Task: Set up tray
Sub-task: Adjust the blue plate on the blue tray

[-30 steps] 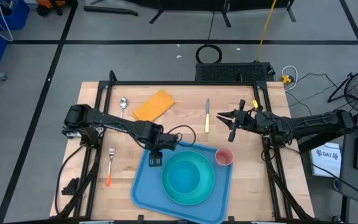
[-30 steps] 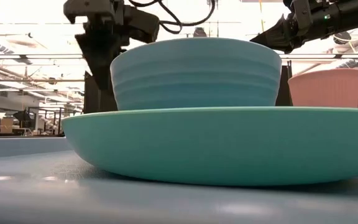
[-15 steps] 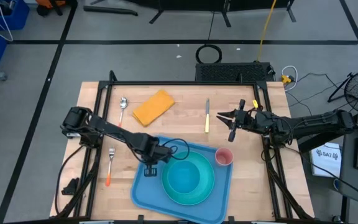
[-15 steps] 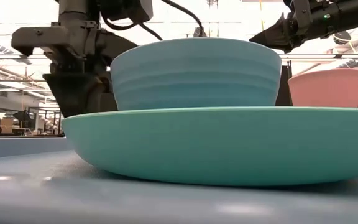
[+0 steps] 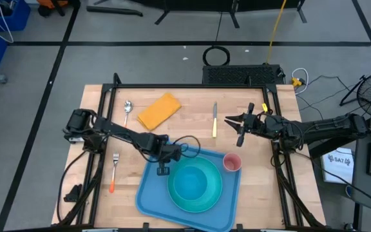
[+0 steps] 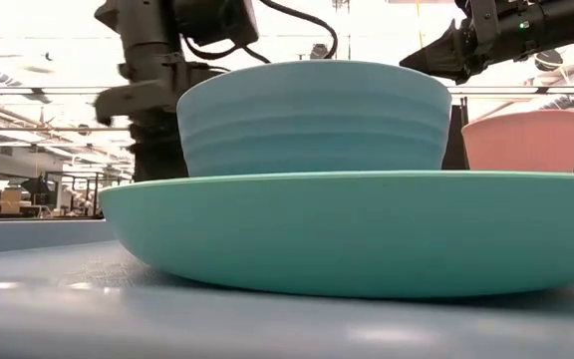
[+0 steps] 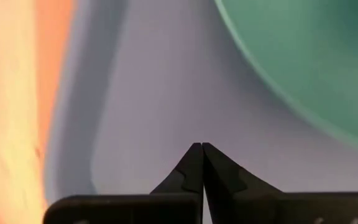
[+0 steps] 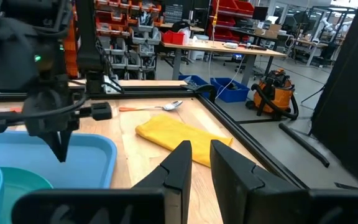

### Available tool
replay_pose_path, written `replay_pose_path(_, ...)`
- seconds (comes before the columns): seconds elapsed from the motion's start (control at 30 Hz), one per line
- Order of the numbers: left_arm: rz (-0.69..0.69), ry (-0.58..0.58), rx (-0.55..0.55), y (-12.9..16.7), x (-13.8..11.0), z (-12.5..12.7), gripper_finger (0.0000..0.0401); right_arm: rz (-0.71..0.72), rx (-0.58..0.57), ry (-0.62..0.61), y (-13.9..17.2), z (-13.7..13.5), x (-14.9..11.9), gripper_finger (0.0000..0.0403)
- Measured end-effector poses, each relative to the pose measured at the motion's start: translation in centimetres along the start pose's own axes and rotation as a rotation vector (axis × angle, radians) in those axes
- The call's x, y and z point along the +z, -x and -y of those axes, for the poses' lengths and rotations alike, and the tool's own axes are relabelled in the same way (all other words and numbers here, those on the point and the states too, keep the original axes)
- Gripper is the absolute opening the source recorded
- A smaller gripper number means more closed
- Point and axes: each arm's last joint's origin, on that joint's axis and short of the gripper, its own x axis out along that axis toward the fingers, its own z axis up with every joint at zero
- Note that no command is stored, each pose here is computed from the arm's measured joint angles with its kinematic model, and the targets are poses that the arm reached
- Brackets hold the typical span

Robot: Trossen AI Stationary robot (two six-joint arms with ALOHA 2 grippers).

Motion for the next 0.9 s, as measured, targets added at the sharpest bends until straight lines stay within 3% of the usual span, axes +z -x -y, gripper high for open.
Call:
replay_pose_path(0.13,0.077,-0.009,-0.032,-0.7,1.2,-0.9,0.0002,0.0,0.0,-0.007,0.0,0.0,0.0,0.005)
replay_pose_path(0.37,0.026,-0.03,-0.122,-3.4,1.4,-1.1,0.0001,0.002,0.001,-0.008,0.0,0.0,0.0,0.005)
replay_pose_path(0.9,0.094,-0.127,-0.217,-3.6,1.9,0.3,0.0001,0.013,-0.001,-0.005,0.0,0.0,0.1,0.005)
